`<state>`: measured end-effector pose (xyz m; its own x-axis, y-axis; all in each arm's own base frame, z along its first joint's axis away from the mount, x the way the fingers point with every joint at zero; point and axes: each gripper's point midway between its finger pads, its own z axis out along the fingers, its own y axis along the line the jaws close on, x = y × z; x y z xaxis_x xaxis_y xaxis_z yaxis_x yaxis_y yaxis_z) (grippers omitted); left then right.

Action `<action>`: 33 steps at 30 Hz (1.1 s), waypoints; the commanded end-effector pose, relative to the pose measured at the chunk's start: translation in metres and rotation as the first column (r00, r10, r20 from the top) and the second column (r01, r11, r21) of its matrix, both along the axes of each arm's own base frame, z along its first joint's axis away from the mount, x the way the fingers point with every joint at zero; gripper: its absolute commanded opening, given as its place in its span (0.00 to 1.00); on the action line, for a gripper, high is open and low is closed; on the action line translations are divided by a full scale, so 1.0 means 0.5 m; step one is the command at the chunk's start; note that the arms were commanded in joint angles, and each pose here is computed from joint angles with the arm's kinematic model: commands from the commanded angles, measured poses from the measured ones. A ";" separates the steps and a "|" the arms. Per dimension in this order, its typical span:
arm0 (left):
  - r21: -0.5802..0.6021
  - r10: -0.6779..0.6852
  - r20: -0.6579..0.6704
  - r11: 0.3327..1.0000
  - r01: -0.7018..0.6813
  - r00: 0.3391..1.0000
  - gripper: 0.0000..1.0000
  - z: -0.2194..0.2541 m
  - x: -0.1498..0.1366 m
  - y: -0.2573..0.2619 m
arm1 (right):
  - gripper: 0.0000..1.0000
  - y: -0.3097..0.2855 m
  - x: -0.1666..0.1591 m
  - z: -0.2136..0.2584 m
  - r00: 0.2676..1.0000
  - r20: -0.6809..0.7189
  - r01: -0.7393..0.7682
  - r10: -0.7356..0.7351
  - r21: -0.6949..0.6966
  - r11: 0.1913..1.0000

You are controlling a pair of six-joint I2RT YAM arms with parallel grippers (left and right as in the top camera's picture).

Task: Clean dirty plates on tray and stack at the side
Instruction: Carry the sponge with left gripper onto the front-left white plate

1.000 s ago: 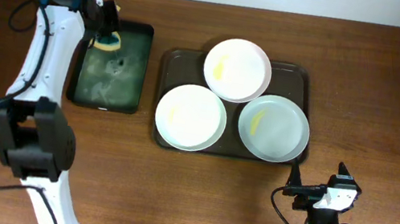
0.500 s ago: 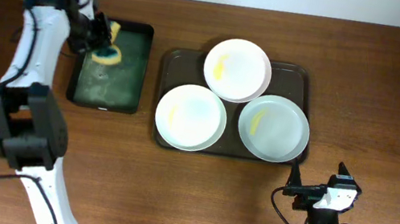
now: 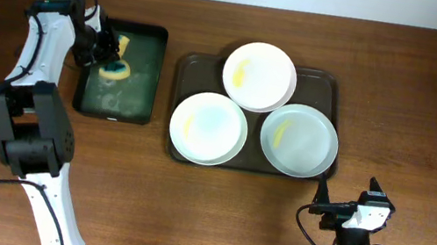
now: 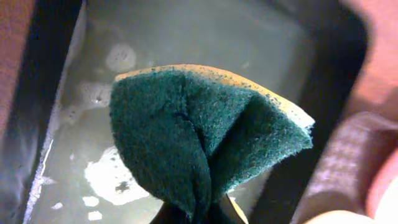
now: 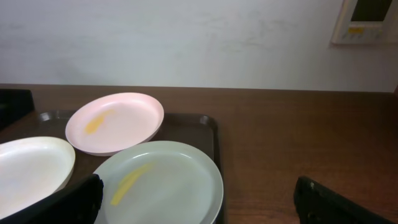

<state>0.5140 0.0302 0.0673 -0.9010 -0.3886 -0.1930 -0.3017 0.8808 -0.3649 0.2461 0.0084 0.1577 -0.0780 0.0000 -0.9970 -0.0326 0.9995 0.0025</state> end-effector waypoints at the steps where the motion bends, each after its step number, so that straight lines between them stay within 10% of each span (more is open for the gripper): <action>1: 0.017 -0.032 0.243 0.999 0.029 0.970 0.00 0.220 0.025 -0.007 | 0.98 -0.008 0.000 -0.005 1.000 -0.002 0.021 -0.021 0.000 1.000; 5: 0.148 0.003 0.251 0.988 -0.041 0.968 0.00 0.249 0.013 0.034 | 0.99 -0.008 0.000 -0.005 1.000 -0.002 0.021 -0.021 0.000 1.000; 14: 0.173 -0.003 -0.053 0.985 0.012 0.999 0.00 -0.009 -0.031 0.020 | 0.98 -0.008 0.000 -0.005 1.000 -0.002 0.021 -0.021 0.000 1.000; 26: -0.023 -0.116 0.265 0.992 0.127 0.957 0.00 0.367 -0.093 -0.082 | 0.99 -0.008 0.000 -0.005 1.000 -0.002 0.021 -0.021 0.000 1.000; 33: -0.054 -0.318 0.131 0.944 0.327 0.939 0.00 0.327 -0.187 -0.200 | 0.98 -0.008 0.000 -0.005 1.000 -0.002 0.021 -0.021 0.000 1.000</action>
<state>0.4316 -0.0239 0.2583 -0.8983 -0.2654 -0.3502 -0.1000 0.8996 -0.4252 0.2461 0.0084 0.1578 -0.0776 0.0000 -0.9970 -0.0326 0.9995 0.0025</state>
